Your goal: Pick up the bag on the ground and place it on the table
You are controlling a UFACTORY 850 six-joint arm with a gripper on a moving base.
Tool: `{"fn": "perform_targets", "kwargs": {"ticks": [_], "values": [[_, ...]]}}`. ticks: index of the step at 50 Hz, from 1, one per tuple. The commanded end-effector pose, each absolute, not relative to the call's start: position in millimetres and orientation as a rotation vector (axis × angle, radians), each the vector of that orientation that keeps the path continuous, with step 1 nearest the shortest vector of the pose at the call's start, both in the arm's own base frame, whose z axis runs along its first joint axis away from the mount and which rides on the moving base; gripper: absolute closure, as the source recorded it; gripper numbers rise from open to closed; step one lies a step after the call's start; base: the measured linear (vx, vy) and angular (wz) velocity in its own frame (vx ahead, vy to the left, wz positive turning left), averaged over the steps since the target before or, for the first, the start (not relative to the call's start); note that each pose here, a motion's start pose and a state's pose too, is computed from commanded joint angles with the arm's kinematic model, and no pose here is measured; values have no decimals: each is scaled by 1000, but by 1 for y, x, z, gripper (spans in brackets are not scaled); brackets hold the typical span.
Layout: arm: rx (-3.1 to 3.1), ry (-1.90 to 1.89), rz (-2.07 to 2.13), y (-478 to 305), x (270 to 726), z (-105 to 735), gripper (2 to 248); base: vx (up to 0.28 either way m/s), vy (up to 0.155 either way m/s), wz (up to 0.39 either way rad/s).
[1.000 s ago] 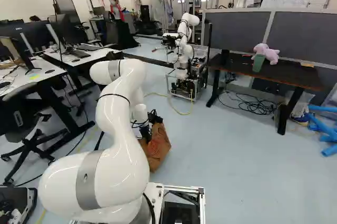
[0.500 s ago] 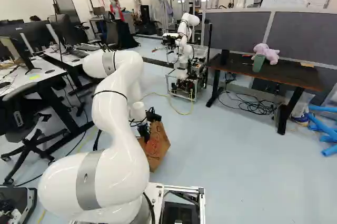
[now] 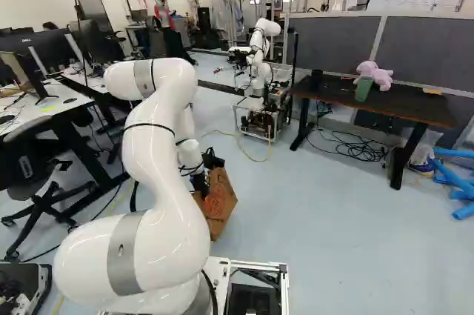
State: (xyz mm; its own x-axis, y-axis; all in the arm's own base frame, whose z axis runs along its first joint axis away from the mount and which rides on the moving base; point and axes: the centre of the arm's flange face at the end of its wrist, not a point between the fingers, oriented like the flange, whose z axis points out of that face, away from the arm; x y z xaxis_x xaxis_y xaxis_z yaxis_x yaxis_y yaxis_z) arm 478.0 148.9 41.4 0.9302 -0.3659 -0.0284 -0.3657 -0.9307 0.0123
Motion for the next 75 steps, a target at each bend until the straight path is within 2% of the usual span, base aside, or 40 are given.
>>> {"fn": "perform_targets", "kwargs": {"ticks": [28,75], "values": [[3101,-513,-4,146,453,84,227,0,0,0],[3046,-805,22,51,418,154,227,0,0,0]]}}
